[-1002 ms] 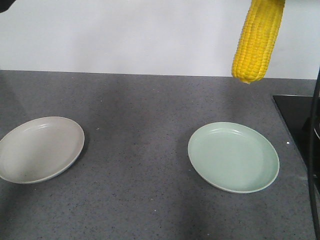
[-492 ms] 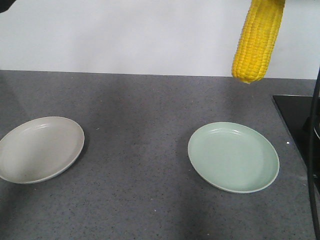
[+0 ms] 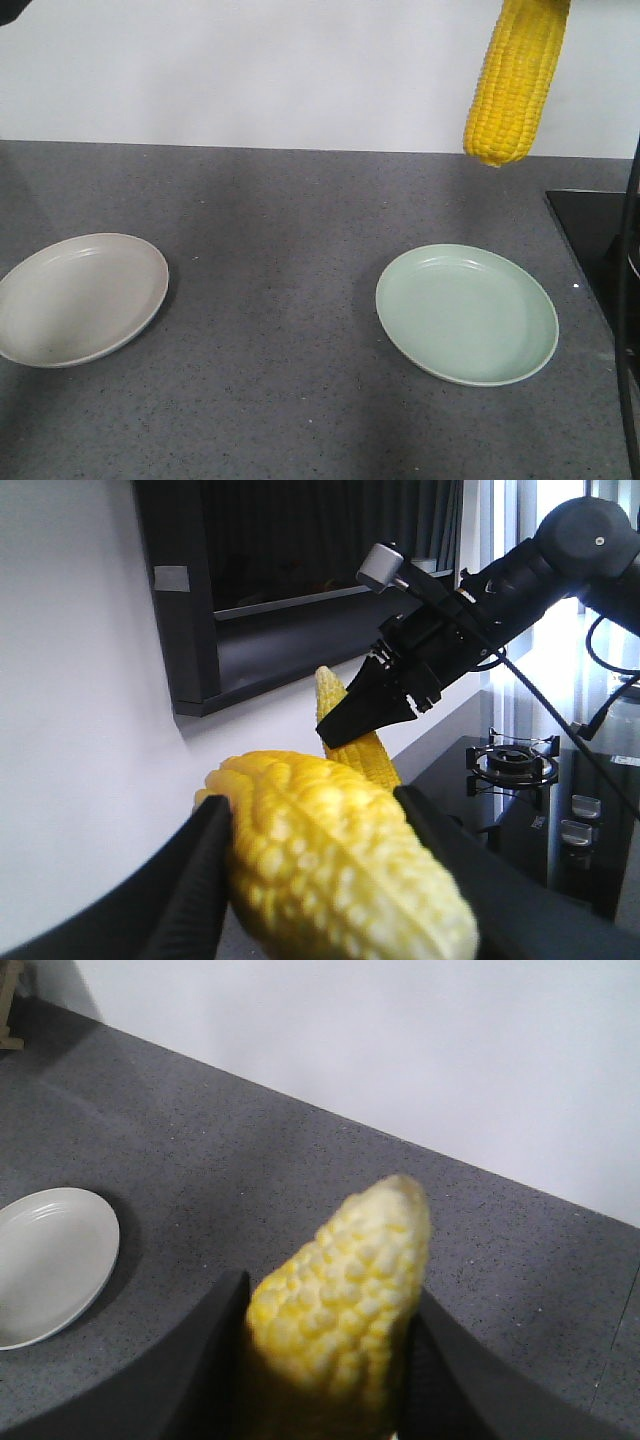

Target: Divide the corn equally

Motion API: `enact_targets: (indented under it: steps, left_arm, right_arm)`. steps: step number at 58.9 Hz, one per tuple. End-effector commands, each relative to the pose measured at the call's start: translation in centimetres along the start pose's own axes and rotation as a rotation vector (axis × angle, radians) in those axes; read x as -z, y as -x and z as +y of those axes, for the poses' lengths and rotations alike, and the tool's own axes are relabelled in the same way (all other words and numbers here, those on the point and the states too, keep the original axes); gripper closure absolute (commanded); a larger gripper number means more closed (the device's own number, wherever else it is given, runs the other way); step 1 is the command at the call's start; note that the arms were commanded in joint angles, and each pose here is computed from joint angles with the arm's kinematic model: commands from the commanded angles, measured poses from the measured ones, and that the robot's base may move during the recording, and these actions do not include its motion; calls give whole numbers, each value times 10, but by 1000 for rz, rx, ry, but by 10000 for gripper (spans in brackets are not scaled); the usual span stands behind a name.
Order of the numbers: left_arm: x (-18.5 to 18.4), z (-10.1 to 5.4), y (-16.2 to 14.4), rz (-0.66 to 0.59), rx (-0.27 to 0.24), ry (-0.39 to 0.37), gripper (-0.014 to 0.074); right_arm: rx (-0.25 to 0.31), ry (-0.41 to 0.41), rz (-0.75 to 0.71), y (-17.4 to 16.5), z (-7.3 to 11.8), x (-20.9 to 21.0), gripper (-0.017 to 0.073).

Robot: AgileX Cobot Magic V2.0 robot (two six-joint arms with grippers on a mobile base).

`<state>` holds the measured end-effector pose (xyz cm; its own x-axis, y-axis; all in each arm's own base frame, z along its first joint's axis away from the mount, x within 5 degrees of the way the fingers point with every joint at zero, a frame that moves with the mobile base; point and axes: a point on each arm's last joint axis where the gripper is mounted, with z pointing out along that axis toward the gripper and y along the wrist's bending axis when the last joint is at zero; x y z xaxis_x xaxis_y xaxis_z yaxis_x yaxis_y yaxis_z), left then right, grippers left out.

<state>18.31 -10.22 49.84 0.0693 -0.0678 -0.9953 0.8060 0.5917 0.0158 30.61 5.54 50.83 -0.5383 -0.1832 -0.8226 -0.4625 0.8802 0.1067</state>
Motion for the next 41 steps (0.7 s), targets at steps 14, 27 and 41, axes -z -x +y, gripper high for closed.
enact_targets:
  steps: [14,27,41]
  left_arm:
    - [5,-3,13,-45,-20,31,600]
    - [5,-3,13,-45,-20,31,600]
    - [5,-3,13,-45,-19,31,600]
  right_arm:
    - [23,-6,-120,11,9,24,567]
    - [23,-6,-120,11,9,24,567]
    - [23,-6,-120,11,9,24,567]
